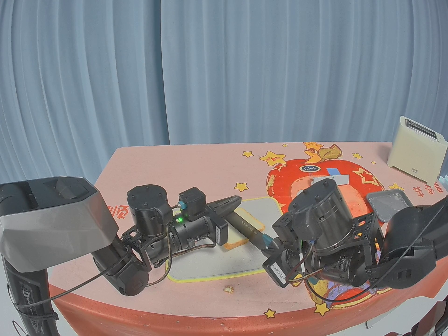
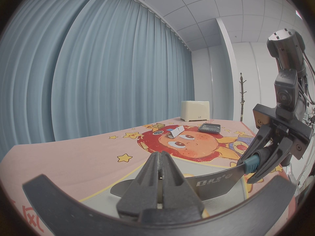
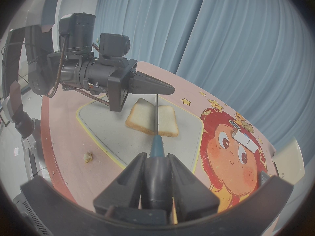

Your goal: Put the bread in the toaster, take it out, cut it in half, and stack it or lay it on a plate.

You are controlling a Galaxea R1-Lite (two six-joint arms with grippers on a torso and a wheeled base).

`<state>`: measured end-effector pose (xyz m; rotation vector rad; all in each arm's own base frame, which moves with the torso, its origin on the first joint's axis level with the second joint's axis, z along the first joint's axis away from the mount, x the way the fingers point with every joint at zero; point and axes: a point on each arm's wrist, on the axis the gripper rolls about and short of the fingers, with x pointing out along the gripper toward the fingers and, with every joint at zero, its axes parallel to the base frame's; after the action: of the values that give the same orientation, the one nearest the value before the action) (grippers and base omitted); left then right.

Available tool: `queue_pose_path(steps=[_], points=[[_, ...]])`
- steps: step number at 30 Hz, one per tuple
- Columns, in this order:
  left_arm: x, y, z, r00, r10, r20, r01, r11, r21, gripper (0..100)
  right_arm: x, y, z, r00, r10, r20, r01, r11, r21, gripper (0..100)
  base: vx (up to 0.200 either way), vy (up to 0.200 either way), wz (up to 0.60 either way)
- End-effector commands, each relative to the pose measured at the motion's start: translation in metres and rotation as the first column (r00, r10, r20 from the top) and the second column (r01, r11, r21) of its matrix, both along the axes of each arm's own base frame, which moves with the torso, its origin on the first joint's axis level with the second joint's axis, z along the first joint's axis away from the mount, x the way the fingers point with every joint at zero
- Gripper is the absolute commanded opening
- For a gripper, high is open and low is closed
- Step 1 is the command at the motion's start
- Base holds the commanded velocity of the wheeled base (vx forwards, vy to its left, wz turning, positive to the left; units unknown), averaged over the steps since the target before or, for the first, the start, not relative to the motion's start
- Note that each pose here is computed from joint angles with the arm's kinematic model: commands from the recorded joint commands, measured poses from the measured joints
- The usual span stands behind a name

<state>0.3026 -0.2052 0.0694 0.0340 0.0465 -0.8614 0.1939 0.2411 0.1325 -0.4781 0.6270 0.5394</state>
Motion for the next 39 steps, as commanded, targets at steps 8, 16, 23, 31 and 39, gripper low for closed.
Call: queue_pose_path(steps=[8,16,23,31,39], points=[[-0.003,-0.005,-0.001,1.0,-0.015,-0.001,0.015,1.0,0.001,0,-0.002,-0.004,-0.008,1.0,-0.002,-0.015,0.001,1.0,-0.021,0,0.0,0.0,0.0],[-0.002,-0.004,-0.007,1.0,-0.012,-0.019,0.012,1.0,0.013,0,0.003,0.003,0.005,1.0,-0.003,0.018,0.003,1.0,0.021,0,0.0,0.0,0.0],[-0.003,-0.003,0.005,1.0,-0.012,0.01,0.012,1.0,-0.007,0,-0.002,-0.004,-0.009,1.0,-0.003,-0.018,0.003,1.0,-0.022,0,0.0,0.0,0.0],[-0.002,-0.003,-0.002,1.0,-0.01,-0.011,0.01,1.0,0.004,0,0.002,0.001,0.006,1.0,-0.003,0.019,0.003,1.0,0.023,0,0.0,0.0,0.0],[0.0,-0.005,-0.005,1.0,-0.012,-0.008,0.012,1.0,0.002,0,-0.001,-0.007,-0.01,1.0,-0.011,-0.021,0.01,1.0,-0.027,0,0.0,0.0,0.0]])
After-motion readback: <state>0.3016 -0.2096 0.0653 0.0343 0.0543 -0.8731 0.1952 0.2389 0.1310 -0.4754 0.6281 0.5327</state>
